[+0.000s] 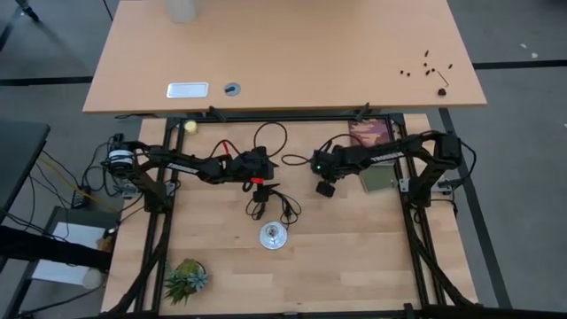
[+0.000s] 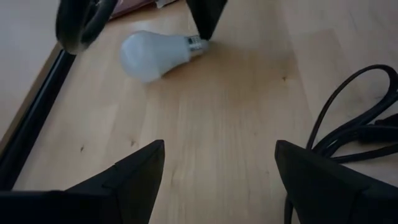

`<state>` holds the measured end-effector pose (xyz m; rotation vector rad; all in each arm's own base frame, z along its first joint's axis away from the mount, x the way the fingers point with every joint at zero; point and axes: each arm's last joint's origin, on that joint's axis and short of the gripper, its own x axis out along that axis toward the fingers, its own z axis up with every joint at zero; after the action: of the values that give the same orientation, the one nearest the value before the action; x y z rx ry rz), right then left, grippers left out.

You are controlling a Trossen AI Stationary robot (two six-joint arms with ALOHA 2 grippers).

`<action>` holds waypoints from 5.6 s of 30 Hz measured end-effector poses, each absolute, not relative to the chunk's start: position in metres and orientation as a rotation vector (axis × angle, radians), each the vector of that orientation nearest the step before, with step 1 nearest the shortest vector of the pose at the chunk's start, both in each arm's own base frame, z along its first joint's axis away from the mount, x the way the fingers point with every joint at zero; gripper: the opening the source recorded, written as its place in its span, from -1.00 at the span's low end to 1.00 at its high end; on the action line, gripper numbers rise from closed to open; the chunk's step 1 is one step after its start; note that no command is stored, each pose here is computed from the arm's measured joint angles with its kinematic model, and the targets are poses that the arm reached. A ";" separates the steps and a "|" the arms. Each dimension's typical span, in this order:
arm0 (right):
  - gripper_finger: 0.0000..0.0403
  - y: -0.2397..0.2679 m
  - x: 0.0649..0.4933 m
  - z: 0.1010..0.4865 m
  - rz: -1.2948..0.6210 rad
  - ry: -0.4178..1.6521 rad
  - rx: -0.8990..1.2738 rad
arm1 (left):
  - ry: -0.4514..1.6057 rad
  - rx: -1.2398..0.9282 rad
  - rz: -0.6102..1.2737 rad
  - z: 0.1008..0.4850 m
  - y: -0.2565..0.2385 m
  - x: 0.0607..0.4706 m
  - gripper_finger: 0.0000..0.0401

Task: Screw lightbulb
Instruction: Insert the lightbulb into the silver lamp

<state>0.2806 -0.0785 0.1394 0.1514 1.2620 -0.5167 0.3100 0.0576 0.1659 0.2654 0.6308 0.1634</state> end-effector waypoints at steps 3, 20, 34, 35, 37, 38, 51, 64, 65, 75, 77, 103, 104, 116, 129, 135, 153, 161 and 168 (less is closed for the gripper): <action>-0.87 -0.086 0.277 0.139 -0.586 1.274 0.124 | 0.639 0.265 0.161 0.165 0.057 0.310 0.54; -0.87 -0.122 0.287 0.147 -0.596 1.049 0.138 | 0.654 0.228 0.167 0.164 0.059 0.308 0.54; -0.94 -0.104 0.312 0.143 -0.399 0.925 0.096 | 0.673 0.214 0.173 0.170 0.061 0.312 0.54; -0.93 -0.103 0.311 0.144 -0.399 0.927 0.100 | 0.670 0.220 0.182 0.171 0.060 0.313 0.54; -0.92 -0.103 0.310 0.147 -0.393 0.923 0.107 | 0.666 0.227 0.202 0.173 0.061 0.314 0.55; -0.91 -0.102 0.310 0.146 -0.386 0.935 0.115 | 0.663 0.228 0.207 0.174 0.062 0.314 0.55; -0.88 -0.041 0.297 0.135 -0.305 1.214 0.193 | 0.657 0.266 0.168 0.148 0.053 0.331 0.55; -0.89 -0.018 0.319 0.143 -0.189 0.997 0.197 | 0.792 0.256 0.131 0.163 0.055 0.344 0.55; -0.89 -0.020 0.320 0.143 -0.195 0.984 0.199 | 0.801 0.253 0.129 0.162 0.055 0.344 0.55; -0.90 -0.041 0.321 0.145 -0.229 0.951 0.171 | 0.697 0.218 0.131 0.170 0.055 0.351 0.67; -0.90 -0.043 0.322 0.146 -0.227 0.931 0.161 | 0.673 0.221 0.138 0.168 0.056 0.354 0.74; -0.88 -0.053 0.312 0.136 -0.191 0.931 0.275 | 0.643 0.162 0.057 0.128 0.078 0.379 0.88; -0.88 -0.053 0.312 0.135 -0.184 0.928 0.280 | 0.654 0.162 0.058 0.125 0.077 0.379 0.88; -0.88 -0.052 0.310 0.132 -0.169 0.929 0.282 | 0.586 0.183 0.093 0.116 0.076 0.387 0.88; -0.88 -0.052 0.310 0.132 -0.165 0.924 0.274 | 0.610 0.102 0.120 0.104 0.073 0.388 0.81; -0.89 -0.052 0.310 0.132 -0.171 0.924 0.286 | 0.601 0.091 0.116 0.098 0.070 0.390 0.63; -0.89 -0.051 0.279 0.182 -0.200 0.941 0.290 | 0.592 0.123 0.177 0.124 0.074 0.385 0.36; -0.89 -0.046 0.261 0.212 -0.219 0.870 0.307 | 0.667 0.134 0.166 0.165 0.070 0.374 0.30; -0.89 -0.034 0.260 0.215 -0.209 0.873 0.285 | 0.760 0.131 0.127 0.193 0.056 0.368 0.33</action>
<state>0.2602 -0.0340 0.2154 0.2850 0.8726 -0.2092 0.3683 0.0564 0.1930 0.1311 0.7603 0.1271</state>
